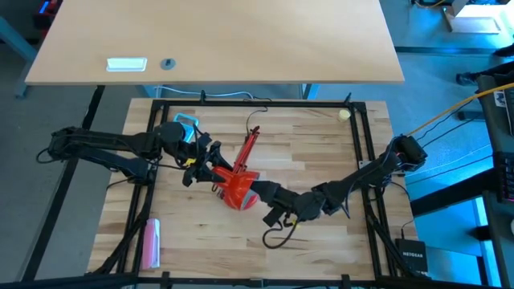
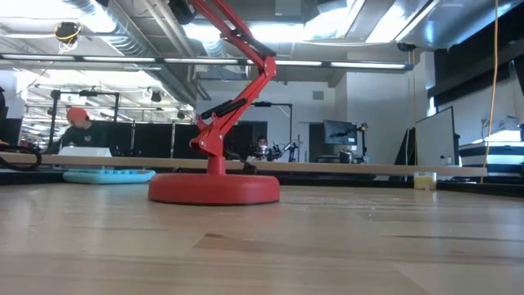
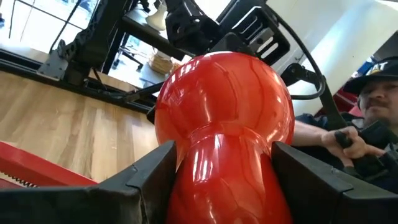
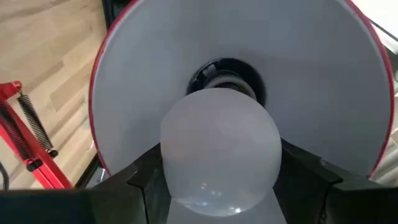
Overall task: Screw lightbulb
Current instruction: Insert the lightbulb into the lamp
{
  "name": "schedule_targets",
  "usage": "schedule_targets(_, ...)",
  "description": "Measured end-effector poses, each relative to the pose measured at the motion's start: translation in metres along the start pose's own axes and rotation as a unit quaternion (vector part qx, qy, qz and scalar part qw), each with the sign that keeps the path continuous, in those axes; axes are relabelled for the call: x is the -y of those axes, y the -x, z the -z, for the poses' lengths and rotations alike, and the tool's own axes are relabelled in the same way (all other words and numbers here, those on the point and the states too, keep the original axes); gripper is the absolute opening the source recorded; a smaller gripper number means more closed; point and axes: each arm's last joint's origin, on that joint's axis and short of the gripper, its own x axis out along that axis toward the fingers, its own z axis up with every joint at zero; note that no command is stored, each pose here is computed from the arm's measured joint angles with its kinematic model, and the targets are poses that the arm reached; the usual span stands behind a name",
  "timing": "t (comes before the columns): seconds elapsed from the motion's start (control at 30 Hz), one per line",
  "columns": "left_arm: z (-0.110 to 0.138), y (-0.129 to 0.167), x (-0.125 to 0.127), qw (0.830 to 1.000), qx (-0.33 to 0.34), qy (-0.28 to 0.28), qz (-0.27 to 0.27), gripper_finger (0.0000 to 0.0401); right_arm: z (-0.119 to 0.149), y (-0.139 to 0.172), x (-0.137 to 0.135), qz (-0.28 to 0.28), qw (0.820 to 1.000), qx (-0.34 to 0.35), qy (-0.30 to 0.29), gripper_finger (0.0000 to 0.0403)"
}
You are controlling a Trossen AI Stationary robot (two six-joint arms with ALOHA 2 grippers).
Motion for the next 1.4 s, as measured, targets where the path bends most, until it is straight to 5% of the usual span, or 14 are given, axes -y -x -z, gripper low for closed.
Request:
schedule_targets(0.8, 0.008, -0.016, 0.007, 0.998, 0.015, -0.054, -0.015, 0.0231, 0.0, -0.001, 0.004, -0.029, 0.973, 0.01, -0.228, 0.0225)
schedule_targets(1.1, 0.008, -0.018, 0.012, 0.995, 0.03, -0.097, -0.008, 0.0222, 0.0, -0.001, 0.004, -0.031, 0.93, 0.007, -0.366, 0.0225)
schedule_targets(1.4, 0.004, -0.019, 0.013, 0.99, 0.048, -0.128, -0.016, 0.0179, 0.006, -0.011, 0.003, -0.044, 0.856, 0.023, -0.514, 0.0225)
